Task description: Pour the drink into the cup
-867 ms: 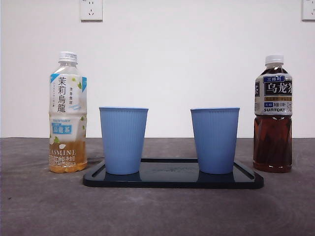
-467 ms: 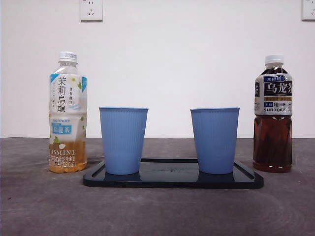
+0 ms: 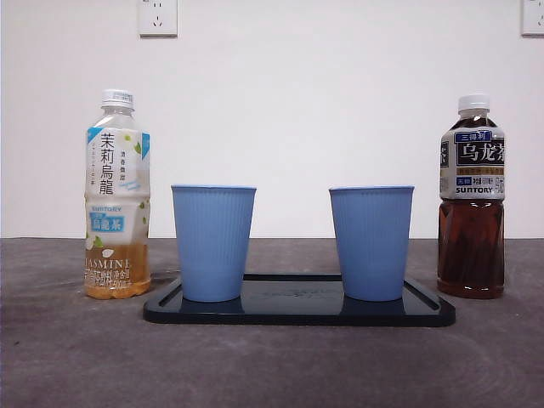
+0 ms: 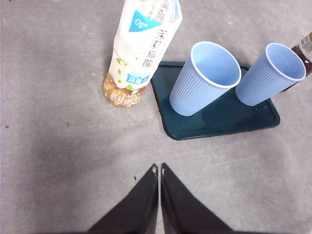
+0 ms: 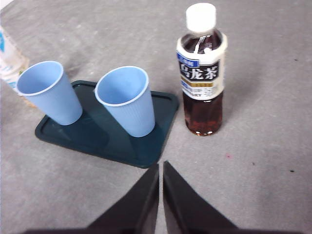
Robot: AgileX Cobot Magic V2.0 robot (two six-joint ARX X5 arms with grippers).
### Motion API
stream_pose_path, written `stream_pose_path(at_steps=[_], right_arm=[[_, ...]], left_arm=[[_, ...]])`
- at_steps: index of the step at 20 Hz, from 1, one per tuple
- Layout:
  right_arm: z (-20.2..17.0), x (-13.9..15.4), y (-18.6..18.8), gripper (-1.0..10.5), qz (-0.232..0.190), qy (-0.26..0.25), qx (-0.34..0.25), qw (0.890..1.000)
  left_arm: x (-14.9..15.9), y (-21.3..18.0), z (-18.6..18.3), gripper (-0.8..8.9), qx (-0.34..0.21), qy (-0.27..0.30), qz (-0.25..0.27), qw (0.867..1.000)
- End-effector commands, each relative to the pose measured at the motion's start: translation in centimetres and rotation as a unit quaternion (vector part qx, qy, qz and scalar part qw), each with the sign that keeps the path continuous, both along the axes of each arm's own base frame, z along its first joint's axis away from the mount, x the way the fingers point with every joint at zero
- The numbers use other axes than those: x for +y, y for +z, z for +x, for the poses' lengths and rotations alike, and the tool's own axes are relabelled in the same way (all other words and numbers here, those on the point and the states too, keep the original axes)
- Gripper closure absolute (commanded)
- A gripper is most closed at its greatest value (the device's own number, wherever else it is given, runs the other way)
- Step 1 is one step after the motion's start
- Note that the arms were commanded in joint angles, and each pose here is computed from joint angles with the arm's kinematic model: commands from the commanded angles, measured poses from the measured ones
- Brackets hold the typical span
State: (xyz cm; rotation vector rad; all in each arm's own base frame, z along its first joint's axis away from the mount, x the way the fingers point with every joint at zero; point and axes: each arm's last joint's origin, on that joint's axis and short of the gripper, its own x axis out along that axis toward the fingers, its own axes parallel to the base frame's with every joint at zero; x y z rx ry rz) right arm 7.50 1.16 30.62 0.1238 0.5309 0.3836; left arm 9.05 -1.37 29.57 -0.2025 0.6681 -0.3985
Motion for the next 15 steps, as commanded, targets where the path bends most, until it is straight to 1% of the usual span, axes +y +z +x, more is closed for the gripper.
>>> stream_pose_path(at_steps=[1,3,4,5,6,7,15], right_arm=[[-0.05,0.03,0.47,8.9,-0.003,0.005,-0.009,1.000],[-0.05,0.03,0.47,7.2,0.000,0.003,-0.008,1.000],[-0.05,0.03,0.47,6.2,0.002,0.002,-0.007,1.000],[-0.06,0.03,0.46,5.7,0.003,0.001,-0.006,1.000],[-0.06,0.03,0.45,5.4,0.007,-0.001,-0.003,1.000],[-0.08,0.03,0.42,5.4,0.008,-0.002,-0.001,1.000],[-0.05,0.03,0.33,5.4,0.014,-0.005,0.003,1.000]], left_arm=[[-0.02,0.67,-0.06,7.50,-0.013,-0.005,0.003,1.000],[-0.02,0.67,-0.06,6.08,-0.013,-0.004,0.001,1.000],[-0.02,0.67,-0.06,5.02,-0.013,-0.004,0.001,1.000],[-0.02,0.67,-0.06,4.20,-0.013,-0.004,0.001,1.000],[-0.02,0.67,-0.06,3.50,-0.012,-0.004,0.001,1.000],[-0.02,0.65,-0.07,3.33,-0.011,-0.004,0.001,1.000],[-0.07,0.65,-0.08,3.35,-0.011,-0.006,0.001,1.000]])
